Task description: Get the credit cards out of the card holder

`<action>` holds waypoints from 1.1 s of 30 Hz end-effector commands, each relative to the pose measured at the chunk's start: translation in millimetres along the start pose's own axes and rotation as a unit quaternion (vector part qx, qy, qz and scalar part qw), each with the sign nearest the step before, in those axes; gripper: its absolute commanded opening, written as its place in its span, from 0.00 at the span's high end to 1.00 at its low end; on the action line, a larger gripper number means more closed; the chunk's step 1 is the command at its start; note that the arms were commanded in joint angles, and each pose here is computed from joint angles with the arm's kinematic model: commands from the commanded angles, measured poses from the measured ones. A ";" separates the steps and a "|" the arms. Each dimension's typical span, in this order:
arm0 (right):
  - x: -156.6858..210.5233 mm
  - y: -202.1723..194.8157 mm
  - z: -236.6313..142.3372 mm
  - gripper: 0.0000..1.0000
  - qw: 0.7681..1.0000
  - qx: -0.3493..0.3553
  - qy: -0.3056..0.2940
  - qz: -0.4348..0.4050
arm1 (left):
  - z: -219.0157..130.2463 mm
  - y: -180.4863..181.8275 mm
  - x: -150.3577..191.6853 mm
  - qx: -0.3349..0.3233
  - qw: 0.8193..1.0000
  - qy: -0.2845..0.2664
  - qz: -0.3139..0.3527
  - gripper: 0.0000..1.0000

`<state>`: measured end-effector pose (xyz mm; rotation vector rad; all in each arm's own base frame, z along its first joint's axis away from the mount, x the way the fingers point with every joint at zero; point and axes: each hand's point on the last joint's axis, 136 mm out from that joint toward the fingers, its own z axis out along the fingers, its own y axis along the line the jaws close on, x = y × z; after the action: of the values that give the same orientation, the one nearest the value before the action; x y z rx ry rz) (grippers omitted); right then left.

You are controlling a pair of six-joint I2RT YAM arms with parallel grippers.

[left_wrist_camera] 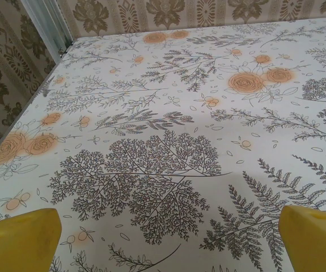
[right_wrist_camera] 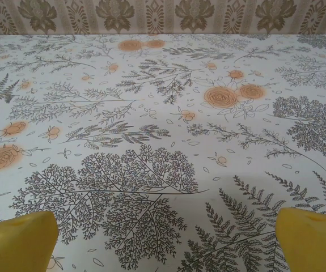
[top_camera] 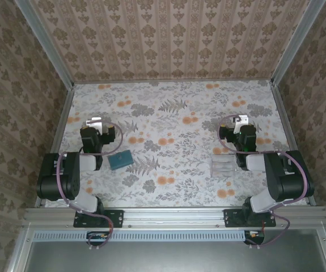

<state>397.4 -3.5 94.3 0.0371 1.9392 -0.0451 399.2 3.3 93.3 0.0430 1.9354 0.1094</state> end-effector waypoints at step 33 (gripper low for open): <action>-35.0 -14.8 -15.5 0.00 0.999 0.038 -0.003 0.022 | -9.3 -2.7 -18.3 -0.025 0.999 0.001 0.036 0.00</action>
<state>391.5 -7.1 100.5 0.0680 1.9690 -0.0547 396.1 -1.7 94.2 0.0585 1.9488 0.1366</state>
